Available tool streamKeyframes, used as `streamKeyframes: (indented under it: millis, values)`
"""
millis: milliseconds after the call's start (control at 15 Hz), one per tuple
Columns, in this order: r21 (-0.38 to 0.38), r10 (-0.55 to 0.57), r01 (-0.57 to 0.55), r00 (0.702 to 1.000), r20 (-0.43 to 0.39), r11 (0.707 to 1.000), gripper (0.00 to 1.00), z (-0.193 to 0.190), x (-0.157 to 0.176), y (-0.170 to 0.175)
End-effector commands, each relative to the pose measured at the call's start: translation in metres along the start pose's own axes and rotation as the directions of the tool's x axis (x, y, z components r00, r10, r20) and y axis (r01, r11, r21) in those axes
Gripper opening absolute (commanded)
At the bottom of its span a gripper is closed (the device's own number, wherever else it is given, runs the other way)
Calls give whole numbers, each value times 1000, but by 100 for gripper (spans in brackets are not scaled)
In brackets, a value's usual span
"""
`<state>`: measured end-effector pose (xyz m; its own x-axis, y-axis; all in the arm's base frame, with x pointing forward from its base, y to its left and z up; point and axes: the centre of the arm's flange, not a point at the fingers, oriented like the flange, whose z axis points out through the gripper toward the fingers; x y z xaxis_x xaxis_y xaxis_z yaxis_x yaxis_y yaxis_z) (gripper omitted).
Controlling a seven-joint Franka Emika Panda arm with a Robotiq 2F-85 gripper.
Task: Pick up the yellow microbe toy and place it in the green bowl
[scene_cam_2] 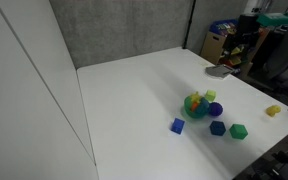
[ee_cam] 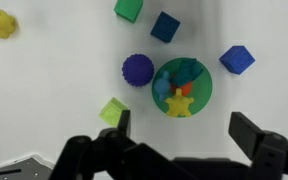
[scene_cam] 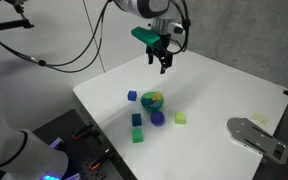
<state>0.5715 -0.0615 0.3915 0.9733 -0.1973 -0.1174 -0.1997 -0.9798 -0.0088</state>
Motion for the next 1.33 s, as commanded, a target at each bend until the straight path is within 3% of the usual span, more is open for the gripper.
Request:
streamKeyframes:
  millis: [0, 333, 600, 933, 1267]
  values:
    - [-25, -27, 28, 1000, 9, 999, 100, -25, -50, 13]
    - [-42, -40, 40, 999, 8, 998, 100, -56, -98, 29]
    - [-26, -68, 66, 996, -56, 997, 100, -80, -129, 38]
    - [-12, -67, 66, 992, -107, 998, 100, -103, -141, 44]
    - [-14, -49, 48, 994, -98, 999, 100, -100, -133, 37]
